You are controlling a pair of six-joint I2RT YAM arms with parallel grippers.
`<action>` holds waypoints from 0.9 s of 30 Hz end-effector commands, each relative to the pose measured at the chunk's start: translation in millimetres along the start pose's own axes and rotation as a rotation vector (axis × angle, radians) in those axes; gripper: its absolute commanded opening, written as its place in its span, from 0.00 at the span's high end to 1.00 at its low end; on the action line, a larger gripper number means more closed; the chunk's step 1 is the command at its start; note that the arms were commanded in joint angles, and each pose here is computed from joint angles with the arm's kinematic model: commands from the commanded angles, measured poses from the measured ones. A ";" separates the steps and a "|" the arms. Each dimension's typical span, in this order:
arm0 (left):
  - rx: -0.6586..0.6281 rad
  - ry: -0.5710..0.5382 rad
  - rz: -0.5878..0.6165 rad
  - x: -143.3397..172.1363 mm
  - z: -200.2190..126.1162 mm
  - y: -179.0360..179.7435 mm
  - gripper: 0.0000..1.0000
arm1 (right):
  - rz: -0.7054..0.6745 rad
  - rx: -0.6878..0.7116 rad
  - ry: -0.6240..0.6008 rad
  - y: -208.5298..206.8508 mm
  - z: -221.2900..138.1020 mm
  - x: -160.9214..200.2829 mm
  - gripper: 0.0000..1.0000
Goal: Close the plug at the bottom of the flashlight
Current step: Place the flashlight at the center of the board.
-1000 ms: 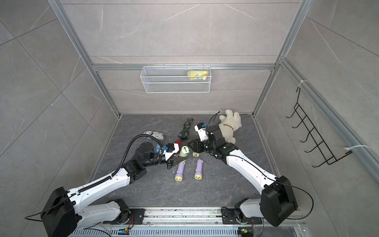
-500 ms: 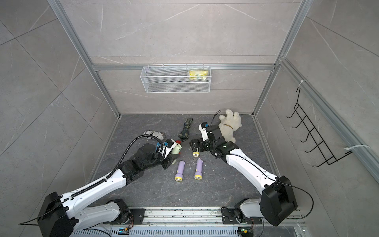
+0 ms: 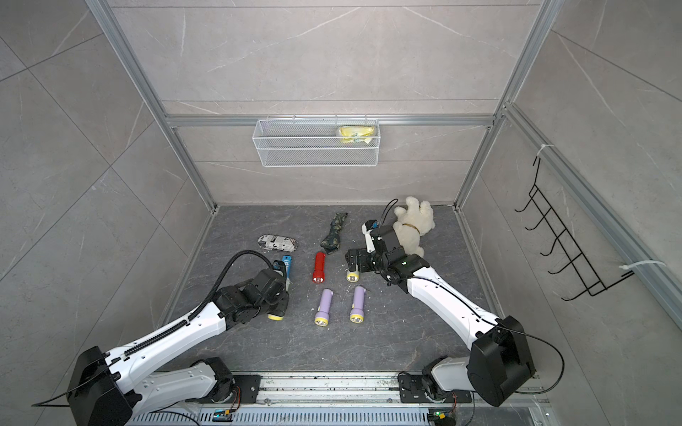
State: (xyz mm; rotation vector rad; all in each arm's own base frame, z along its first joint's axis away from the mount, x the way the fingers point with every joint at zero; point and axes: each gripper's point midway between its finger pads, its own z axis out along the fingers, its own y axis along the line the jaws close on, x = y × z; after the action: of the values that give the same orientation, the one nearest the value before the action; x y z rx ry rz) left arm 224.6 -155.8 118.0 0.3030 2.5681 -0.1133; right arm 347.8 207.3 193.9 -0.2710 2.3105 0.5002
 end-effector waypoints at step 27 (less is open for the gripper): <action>0.043 0.323 -0.181 42.9 83.7 3.1 0.79 | 0.024 0.001 0.022 -0.4 0.9 9.6 0.00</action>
State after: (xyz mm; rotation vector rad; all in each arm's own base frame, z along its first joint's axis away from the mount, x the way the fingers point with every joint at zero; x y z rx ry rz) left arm 227.7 -150.3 23.6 0.0774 2.9081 -0.1748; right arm 344.6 204.9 188.1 -0.2552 2.3254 0.4990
